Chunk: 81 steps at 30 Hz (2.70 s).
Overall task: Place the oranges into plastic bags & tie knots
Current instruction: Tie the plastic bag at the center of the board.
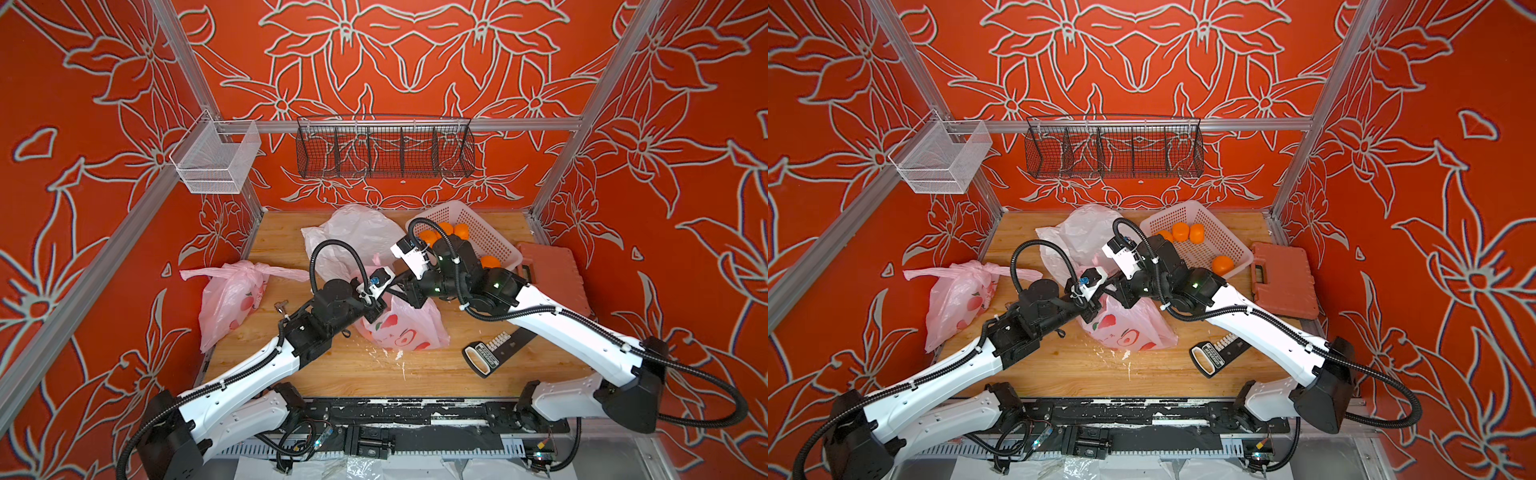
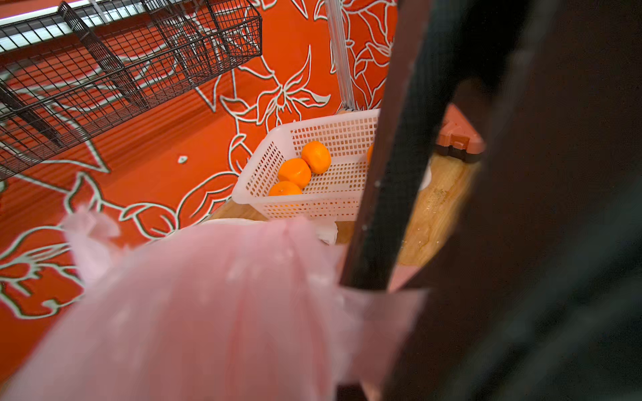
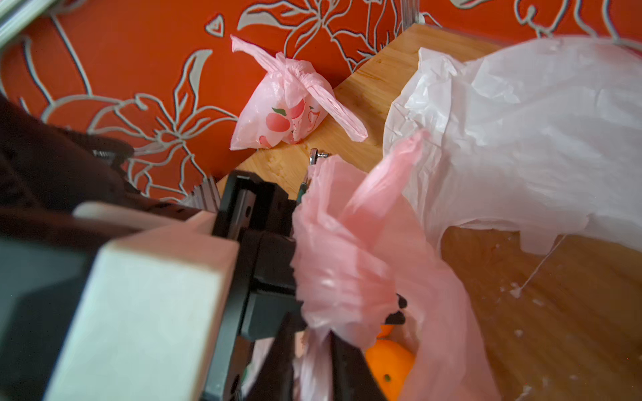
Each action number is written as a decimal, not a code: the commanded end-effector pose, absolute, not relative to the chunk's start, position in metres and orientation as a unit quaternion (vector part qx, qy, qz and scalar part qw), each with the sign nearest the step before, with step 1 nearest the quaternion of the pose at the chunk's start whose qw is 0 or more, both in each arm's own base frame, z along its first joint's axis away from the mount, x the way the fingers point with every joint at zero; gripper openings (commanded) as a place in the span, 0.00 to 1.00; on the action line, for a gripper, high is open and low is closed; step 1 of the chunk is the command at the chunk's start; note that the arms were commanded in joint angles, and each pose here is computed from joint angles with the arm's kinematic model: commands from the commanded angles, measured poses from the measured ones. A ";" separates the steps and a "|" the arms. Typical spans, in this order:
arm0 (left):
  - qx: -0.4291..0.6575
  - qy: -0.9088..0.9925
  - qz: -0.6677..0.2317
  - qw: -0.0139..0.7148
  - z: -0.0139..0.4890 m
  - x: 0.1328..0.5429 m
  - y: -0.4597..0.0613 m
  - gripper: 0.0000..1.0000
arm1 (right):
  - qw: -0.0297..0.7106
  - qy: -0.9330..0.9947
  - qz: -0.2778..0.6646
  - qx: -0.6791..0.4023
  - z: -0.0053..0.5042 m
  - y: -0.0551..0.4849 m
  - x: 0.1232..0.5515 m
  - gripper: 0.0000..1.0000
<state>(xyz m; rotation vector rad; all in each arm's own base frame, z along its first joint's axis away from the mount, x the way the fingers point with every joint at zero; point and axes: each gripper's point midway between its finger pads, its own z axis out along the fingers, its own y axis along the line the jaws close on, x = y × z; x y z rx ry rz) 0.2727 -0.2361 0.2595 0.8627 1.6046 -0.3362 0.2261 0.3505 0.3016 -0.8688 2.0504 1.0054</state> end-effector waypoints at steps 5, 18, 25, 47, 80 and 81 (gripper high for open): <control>0.397 0.670 -0.116 0.616 0.259 0.272 -0.233 0.00 | 0.439 0.791 0.310 -0.293 0.334 0.301 0.237 0.61; 0.478 0.580 -0.070 0.656 0.269 0.255 -0.236 0.00 | 0.396 0.828 0.349 -0.188 0.367 0.302 0.253 0.57; 0.482 0.567 -0.038 0.667 0.277 0.257 -0.230 0.00 | 0.298 0.842 0.393 -0.221 0.361 0.333 0.238 0.73; 0.498 0.554 0.023 0.667 0.281 0.269 -0.225 0.00 | 0.251 0.865 0.381 -0.209 0.360 0.343 0.266 0.76; 0.517 0.563 0.034 0.644 0.285 0.266 -0.224 0.00 | 0.182 0.857 0.418 -0.239 0.350 0.393 0.273 0.06; 0.517 0.564 0.031 0.643 0.285 0.264 -0.224 0.00 | 0.185 0.857 0.417 -0.239 0.350 0.394 0.273 0.01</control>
